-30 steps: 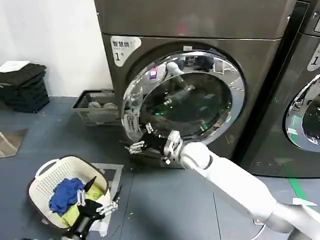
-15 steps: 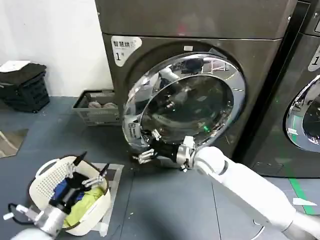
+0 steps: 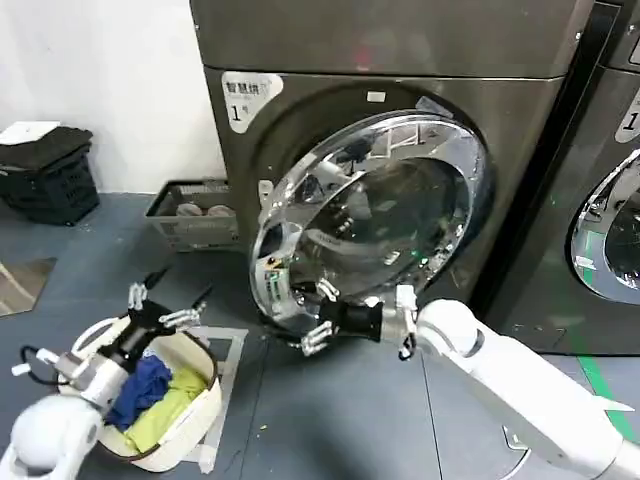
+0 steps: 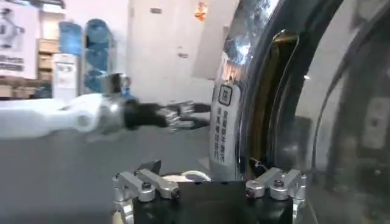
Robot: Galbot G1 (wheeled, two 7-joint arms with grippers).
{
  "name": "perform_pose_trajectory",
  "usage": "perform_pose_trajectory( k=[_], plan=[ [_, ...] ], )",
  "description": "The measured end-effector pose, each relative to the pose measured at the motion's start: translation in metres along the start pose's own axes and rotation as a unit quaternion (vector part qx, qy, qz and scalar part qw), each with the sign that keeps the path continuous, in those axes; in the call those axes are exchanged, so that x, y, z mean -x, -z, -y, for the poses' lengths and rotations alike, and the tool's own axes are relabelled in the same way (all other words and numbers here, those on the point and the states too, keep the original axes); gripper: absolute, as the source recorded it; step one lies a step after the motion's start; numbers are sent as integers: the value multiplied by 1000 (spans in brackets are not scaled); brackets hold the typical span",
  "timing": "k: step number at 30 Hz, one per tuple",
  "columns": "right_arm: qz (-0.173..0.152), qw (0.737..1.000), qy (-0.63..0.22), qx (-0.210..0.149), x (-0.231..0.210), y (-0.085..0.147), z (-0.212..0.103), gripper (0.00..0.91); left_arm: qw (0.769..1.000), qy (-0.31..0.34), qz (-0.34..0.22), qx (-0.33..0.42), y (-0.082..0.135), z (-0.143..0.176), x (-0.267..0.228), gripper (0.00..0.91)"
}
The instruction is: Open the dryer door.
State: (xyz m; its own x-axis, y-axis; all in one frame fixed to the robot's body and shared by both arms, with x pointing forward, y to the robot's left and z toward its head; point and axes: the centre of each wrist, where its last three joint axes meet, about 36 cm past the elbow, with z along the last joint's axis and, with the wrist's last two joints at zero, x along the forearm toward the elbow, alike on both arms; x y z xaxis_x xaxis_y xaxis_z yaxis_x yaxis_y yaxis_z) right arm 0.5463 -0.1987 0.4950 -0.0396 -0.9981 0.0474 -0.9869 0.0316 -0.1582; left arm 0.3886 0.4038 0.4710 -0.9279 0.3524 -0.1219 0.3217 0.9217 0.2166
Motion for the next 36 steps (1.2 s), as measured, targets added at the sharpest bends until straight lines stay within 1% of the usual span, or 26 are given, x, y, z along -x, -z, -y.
perform_pose_trajectory(
  k=[4,10,15,19,23,27,32,36],
  plan=[
    [11,1000,27,-7,-13,1,6,907,1000,-10,-6,9,-1,-11,12,907],
    [14,998,53,-7,-31,4,6,907,999,-44,-10,19,1,-19,27,907],
    [11,998,68,-10,-52,7,3,907,997,-71,-7,27,6,-23,41,907],
    [4,997,80,-13,-70,10,-4,907,995,-97,-5,32,8,-19,54,907],
    [-5,996,86,-15,-91,13,-13,907,990,-136,-6,37,7,-7,70,907],
    [-10,997,73,-17,-116,15,-29,907,985,-169,-2,37,7,7,86,907],
    [-9,999,31,-28,-150,16,-53,907,979,-203,9,35,12,27,104,907],
    [9,998,-36,-42,-171,14,-76,907,973,-227,22,31,18,43,114,907]
  ],
)
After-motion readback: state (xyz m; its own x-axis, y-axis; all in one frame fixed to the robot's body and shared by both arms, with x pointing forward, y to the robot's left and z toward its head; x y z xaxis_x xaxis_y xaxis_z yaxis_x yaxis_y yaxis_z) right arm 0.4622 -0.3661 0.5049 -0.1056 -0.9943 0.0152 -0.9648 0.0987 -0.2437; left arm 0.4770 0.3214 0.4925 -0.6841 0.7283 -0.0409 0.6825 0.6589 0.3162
